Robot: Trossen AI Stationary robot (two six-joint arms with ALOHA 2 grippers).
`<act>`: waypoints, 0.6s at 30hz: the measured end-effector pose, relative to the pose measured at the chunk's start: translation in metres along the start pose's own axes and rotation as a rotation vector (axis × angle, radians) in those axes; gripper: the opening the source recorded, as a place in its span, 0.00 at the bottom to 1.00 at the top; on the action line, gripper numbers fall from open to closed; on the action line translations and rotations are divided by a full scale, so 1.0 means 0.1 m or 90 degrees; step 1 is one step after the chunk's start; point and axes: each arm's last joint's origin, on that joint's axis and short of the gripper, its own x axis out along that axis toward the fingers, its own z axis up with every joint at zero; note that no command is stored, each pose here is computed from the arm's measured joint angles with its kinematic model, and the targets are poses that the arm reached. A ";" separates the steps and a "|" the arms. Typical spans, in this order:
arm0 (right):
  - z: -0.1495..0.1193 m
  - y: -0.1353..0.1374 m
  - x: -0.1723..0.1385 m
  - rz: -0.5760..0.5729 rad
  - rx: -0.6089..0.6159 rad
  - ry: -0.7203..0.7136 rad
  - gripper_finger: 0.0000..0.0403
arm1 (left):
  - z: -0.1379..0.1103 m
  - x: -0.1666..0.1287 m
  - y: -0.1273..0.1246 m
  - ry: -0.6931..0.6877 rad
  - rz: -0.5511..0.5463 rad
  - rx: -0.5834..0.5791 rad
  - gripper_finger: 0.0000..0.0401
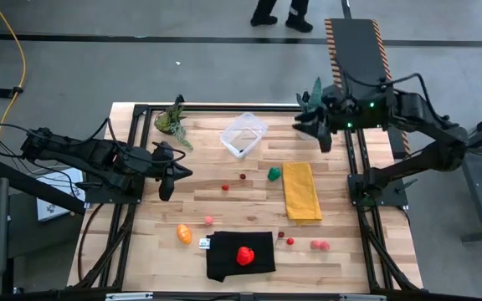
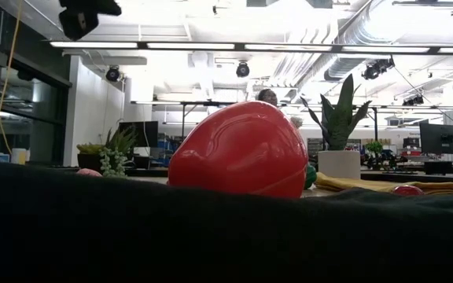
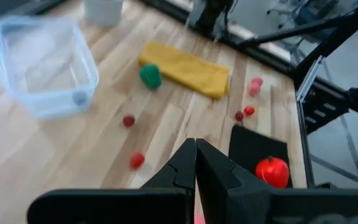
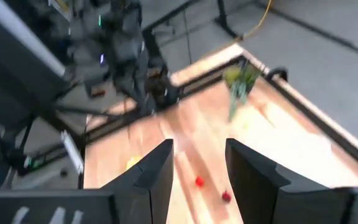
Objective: Pick and placing Produce into tupperware
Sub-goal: Put the bottom right red cherry into the transparent bin
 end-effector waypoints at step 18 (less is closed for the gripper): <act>-0.56 0.30 0.51 -0.038 -0.023 0.350 0.34 | 0.50 -0.26 -0.20 -0.219 -0.082 0.021 0.00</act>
